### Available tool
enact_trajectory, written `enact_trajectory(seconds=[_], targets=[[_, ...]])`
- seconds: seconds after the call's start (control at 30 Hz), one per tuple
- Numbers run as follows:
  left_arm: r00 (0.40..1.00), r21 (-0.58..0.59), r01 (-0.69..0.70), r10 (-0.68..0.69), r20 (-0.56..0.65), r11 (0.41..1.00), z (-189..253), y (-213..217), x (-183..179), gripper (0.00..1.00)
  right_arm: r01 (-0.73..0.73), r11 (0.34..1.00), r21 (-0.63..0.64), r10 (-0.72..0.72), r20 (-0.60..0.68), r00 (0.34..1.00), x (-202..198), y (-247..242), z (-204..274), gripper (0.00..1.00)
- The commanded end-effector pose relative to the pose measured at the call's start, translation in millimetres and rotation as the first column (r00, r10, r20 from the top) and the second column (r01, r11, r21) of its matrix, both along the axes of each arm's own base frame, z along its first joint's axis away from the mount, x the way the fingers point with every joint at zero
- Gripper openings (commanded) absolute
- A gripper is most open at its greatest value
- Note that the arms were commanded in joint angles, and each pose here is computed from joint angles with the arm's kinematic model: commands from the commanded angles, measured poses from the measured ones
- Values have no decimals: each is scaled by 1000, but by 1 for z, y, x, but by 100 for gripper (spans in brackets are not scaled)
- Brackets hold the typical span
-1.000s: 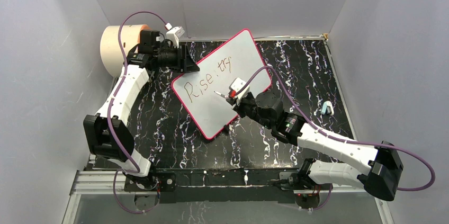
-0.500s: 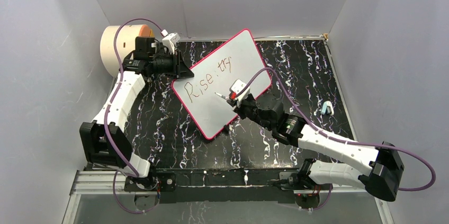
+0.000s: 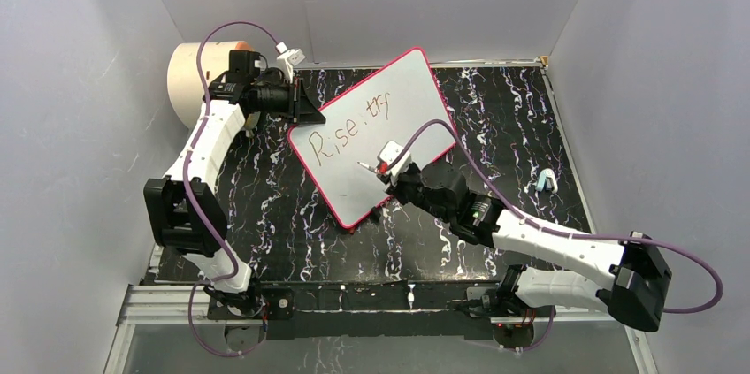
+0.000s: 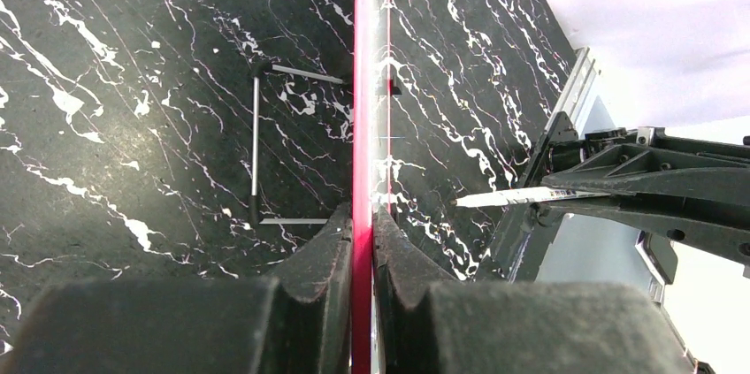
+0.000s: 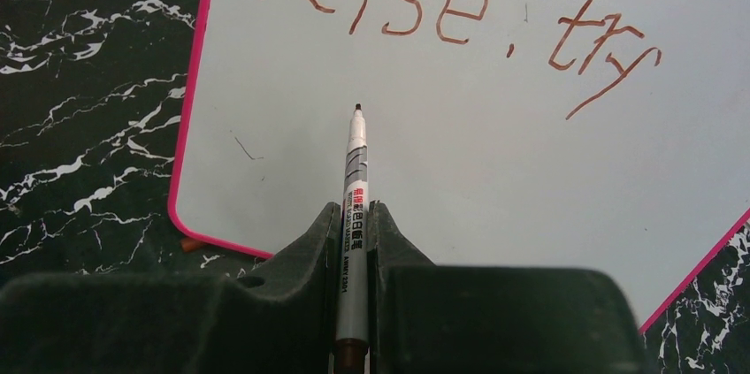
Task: Write a sentence on the whiteboard
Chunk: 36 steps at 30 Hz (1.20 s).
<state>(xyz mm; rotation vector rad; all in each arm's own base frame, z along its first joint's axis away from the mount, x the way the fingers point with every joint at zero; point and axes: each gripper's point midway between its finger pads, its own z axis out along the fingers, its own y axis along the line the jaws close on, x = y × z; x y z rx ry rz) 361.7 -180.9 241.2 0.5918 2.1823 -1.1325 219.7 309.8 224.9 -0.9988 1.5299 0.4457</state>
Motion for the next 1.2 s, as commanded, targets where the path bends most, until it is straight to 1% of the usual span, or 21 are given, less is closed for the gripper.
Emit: enact_trajectory(seconds=[0.0, 0.3, 0.47, 0.83, 1.17], targets=[[997, 52, 58, -54, -62, 997, -29, -2, -14, 0, 10, 999, 51, -14, 74, 997, 1, 6, 17, 0], [995, 68, 55, -50, -84, 996, -40, 0, -18, 0, 60, 998, -11, -58, 108, 992, 6, 9, 1, 0], [996, 69, 53, -47, -80, 996, -39, 1, -19, 0, 82, 996, -29, -78, 117, 990, 12, 11, -5, 0], [996, 73, 44, -38, -77, 996, -39, 2, -19, 0, 112, 993, -32, -107, 129, 986, 20, 15, -9, 0], [997, 68, 43, -38, -72, 997, -37, 2, -19, 0, 111, 993, -37, -106, 135, 985, 24, 22, -13, 0]])
